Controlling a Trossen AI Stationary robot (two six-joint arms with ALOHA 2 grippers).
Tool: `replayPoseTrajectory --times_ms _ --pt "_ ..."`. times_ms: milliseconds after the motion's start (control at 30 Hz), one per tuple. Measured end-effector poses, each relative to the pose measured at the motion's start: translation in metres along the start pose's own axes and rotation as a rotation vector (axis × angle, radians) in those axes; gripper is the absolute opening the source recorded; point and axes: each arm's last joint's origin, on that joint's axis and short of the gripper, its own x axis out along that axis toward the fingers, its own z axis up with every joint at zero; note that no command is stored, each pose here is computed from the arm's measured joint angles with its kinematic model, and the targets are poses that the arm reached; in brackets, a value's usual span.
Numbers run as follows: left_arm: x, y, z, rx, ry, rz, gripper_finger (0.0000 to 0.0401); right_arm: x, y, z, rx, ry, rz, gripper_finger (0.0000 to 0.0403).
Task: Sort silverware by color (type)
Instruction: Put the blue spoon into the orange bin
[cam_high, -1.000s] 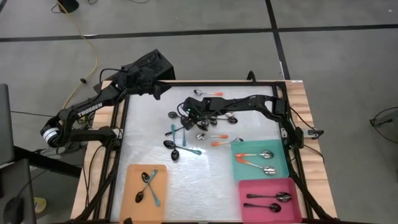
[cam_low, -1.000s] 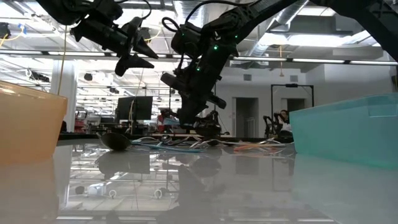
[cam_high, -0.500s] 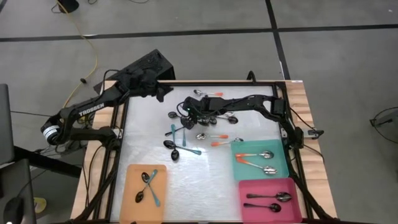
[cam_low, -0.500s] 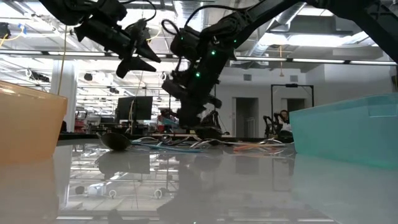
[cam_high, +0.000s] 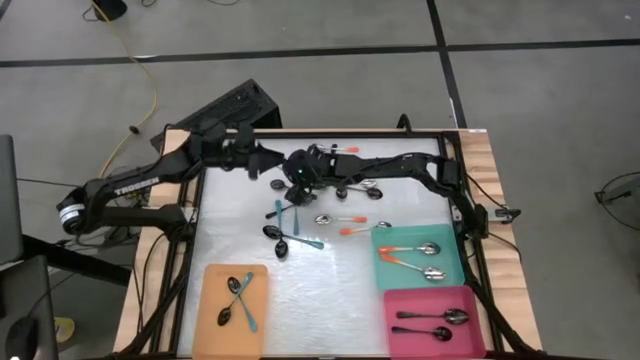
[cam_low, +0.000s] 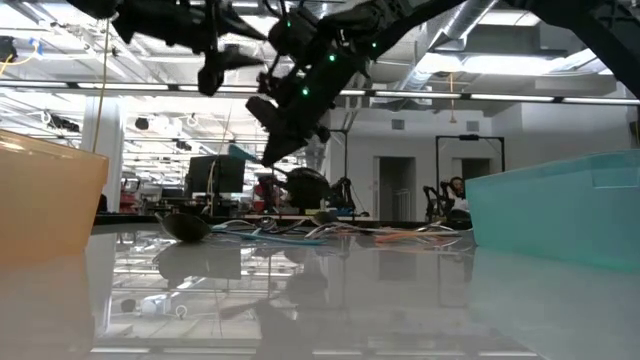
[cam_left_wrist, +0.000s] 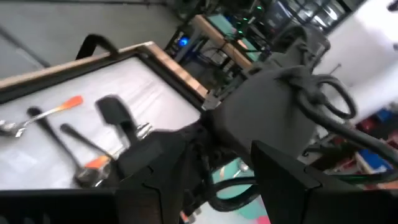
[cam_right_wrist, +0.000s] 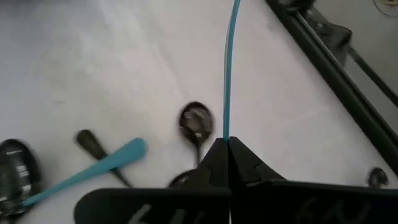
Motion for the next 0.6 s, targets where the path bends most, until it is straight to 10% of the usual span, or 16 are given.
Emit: replayPoseTrajectory --times_ms 600 --pt "-0.030 -0.047 0.008 0.242 -0.290 -0.023 0.0163 0.000 -0.001 0.009 -0.061 -0.089 0.000 0.0000"
